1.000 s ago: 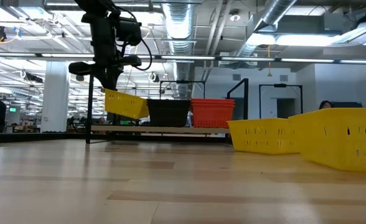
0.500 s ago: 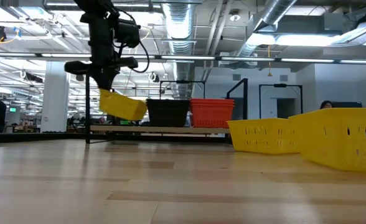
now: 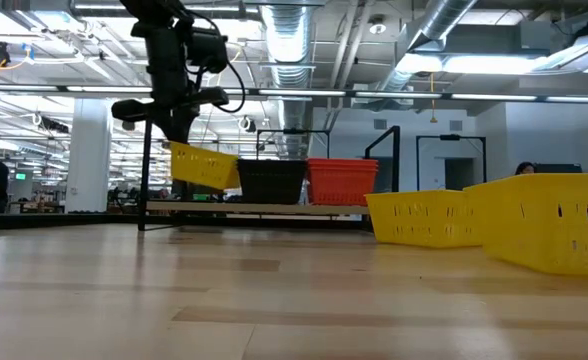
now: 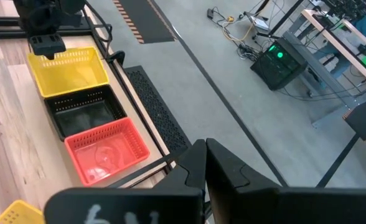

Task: Stack baskets on shelf by color
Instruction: Put the bottom left yellow bin on the shelf

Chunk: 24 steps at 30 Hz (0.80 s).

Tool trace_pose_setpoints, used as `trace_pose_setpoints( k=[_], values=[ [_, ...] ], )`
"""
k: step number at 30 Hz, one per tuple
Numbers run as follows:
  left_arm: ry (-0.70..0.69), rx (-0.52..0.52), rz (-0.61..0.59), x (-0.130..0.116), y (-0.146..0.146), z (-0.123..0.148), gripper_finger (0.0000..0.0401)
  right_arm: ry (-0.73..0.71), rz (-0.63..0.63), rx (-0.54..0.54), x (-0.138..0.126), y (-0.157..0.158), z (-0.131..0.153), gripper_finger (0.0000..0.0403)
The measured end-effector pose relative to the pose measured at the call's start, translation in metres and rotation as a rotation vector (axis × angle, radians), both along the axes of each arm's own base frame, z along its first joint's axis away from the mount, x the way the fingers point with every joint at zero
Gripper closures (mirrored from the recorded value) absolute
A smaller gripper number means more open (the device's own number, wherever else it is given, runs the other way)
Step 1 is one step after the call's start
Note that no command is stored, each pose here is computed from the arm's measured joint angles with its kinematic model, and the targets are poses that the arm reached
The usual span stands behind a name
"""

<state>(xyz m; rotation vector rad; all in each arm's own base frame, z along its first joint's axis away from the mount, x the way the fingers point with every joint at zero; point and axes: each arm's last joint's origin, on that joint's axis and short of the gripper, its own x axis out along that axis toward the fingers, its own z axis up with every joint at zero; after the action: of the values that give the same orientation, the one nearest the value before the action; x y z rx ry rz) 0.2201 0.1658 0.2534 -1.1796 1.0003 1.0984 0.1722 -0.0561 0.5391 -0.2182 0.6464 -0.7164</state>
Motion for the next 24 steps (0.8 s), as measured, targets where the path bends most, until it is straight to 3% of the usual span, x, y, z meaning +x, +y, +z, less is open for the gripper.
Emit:
trace_pose_setpoints(
  k=[9,24],
  values=[
    [0.002,0.059,-0.053,0.0033,0.0034,0.0065,0.0375,0.003,0.003,-0.003,-0.0002,0.0000,0.0001,0.0377],
    [0.011,0.091,-0.146,0.0066,0.0012,0.0099,0.0291,0.006,0.004,-0.005,-0.0002,0.0000,0.0001,0.0377]
  ],
)
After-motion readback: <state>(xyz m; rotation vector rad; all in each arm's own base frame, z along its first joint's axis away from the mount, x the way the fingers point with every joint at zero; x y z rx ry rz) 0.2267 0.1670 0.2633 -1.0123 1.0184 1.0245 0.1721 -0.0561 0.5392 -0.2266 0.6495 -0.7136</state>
